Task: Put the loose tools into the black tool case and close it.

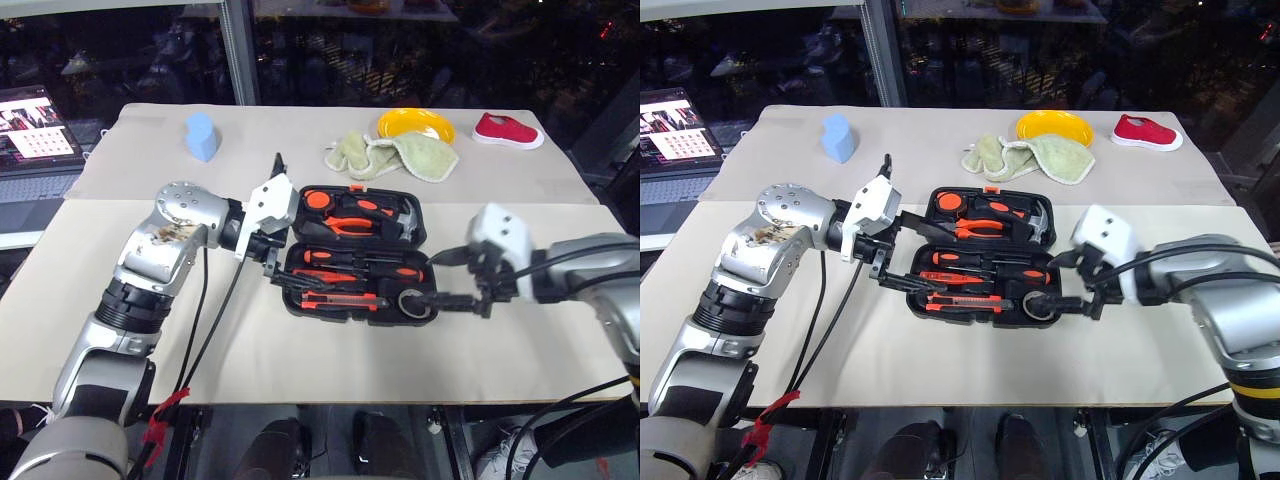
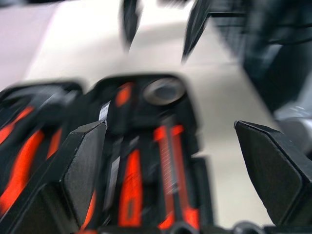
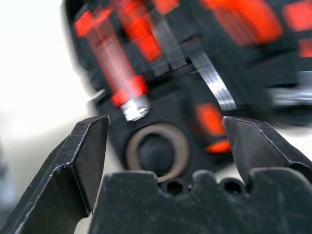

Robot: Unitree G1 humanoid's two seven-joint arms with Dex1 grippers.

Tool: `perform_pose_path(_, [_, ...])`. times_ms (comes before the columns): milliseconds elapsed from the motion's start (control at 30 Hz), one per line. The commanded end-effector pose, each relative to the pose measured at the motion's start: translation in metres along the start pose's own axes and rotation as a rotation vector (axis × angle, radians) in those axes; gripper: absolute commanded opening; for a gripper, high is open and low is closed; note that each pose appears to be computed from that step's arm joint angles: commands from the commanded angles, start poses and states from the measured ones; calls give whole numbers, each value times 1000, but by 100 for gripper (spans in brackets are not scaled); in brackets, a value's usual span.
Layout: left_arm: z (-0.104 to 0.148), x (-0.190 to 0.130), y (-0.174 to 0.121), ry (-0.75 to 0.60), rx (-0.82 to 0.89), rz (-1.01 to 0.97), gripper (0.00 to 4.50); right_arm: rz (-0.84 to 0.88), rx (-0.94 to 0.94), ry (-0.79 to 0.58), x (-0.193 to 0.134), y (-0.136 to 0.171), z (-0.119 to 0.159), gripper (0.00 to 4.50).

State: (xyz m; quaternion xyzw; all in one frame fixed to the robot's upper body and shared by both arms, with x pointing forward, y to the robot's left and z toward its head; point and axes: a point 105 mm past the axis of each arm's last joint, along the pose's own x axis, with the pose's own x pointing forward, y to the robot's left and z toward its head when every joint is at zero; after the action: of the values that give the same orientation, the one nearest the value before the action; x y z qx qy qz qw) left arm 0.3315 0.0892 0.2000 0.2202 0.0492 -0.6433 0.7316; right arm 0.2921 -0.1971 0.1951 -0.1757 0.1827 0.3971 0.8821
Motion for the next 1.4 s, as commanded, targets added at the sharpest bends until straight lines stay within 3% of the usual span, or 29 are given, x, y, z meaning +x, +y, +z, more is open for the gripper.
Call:
perform_pose_path(33, [-28,-22,28,70,-60,231,424,-189,120,-65,-21,-24,-8,327])
perform_pose_path(100, [-43,-29,35,107,-90,299,380,-246,150,-69,-24,-29,-17,269])
perform_pose_path(333, [-84,-29,39,220,-124,374,110,-324,160,-45,-4,-34,-47,22])
perform_pose_path(367, [-85,-28,43,224,-130,389,70,-319,152,-32,1,-34,-50,0])
perform_pose_path(433, [-87,-25,44,236,-131,392,4,-333,141,-16,9,-38,-54,0])
perform_pose_path(900, [-78,6,16,188,-127,224,4,-204,43,11,45,-31,-49,0])
perform_pose_path(1133, [-69,9,-10,152,-132,108,4,-69,-17,-14,48,-3,-40,0])
perform_pose_path(1400, [-71,6,-49,169,-138,-67,4,45,-62,23,40,33,-51,0])
